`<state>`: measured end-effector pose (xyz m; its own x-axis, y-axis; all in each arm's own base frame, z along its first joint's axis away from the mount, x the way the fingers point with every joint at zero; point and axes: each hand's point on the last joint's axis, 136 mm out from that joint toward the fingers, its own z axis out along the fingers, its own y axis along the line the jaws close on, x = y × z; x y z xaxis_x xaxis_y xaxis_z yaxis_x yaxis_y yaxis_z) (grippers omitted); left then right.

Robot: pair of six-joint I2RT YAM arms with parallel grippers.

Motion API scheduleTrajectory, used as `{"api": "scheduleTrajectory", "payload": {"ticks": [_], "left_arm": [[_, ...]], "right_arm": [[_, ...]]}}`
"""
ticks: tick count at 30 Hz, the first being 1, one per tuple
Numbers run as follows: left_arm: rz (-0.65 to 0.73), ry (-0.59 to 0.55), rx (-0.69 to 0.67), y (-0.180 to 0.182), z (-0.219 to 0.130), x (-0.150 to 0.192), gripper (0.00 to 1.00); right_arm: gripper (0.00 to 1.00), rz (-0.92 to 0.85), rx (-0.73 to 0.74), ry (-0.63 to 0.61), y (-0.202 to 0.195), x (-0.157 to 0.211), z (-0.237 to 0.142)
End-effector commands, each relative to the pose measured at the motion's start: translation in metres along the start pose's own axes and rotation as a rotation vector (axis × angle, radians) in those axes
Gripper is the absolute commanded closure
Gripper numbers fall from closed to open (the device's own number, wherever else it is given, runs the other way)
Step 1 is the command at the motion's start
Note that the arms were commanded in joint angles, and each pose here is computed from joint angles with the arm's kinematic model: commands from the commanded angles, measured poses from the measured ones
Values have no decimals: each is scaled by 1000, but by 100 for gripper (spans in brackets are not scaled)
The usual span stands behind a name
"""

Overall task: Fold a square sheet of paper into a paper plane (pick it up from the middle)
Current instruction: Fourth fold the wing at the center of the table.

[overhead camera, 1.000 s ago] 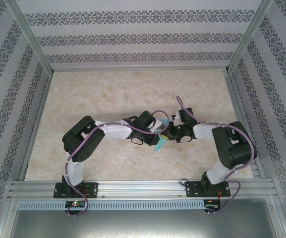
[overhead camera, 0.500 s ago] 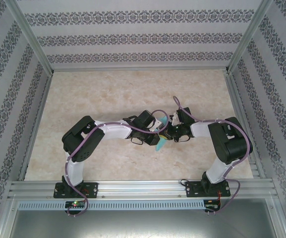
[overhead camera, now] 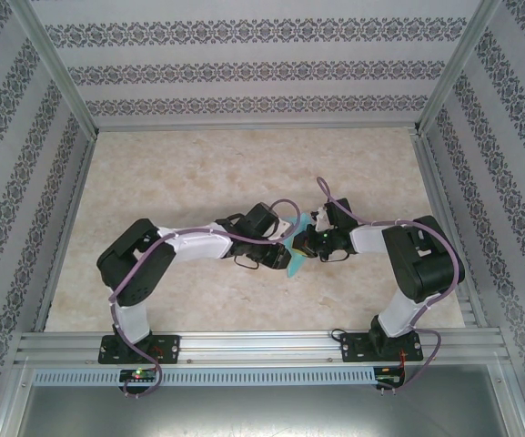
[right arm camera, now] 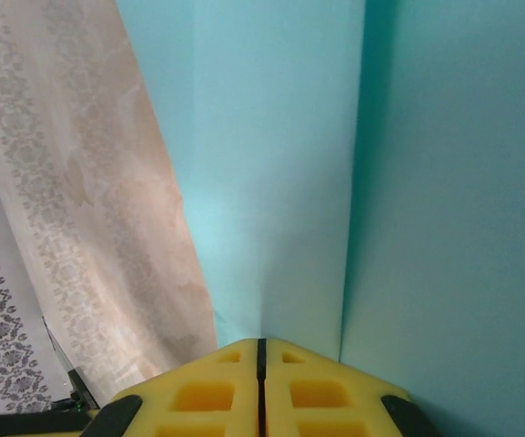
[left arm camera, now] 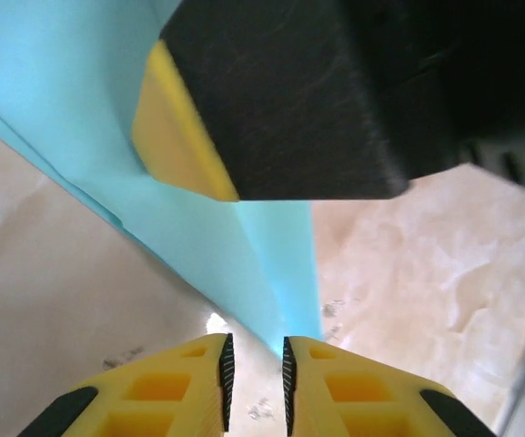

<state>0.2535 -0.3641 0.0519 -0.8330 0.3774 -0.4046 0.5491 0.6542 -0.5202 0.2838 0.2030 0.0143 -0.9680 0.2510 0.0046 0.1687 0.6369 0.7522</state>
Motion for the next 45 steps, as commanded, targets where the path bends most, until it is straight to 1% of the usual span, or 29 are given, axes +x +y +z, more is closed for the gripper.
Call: {"api": "scheduleTrajectory", "payload": {"ticks": [1,4,7,12,20,28,33,41,45], "left_arm": [[-41,-26,63,-14,-1,-4,74],[-55,-10,108,-19,6,-3,74],[-58,13,122,-20,14,0,76],[-62,49,143,-19,24,8,77],[-54,90,160,-23,34,19,78],[-43,122,142,-22,39,27,78],[-6,153,92,-22,44,34,78],[113,240,-117,-7,52,56,78],[156,275,-192,-1,54,67,78]], "right_arm": [[92,85,135,36,-42,23,5],[92,84,130,32,-42,23,4],[92,86,126,34,-43,25,4],[93,99,120,30,-47,27,4],[93,114,124,23,-53,28,4],[94,127,132,17,-60,31,3],[95,134,138,9,-64,32,2],[95,138,145,-3,-67,31,1],[95,138,137,-10,-67,28,1]]}}
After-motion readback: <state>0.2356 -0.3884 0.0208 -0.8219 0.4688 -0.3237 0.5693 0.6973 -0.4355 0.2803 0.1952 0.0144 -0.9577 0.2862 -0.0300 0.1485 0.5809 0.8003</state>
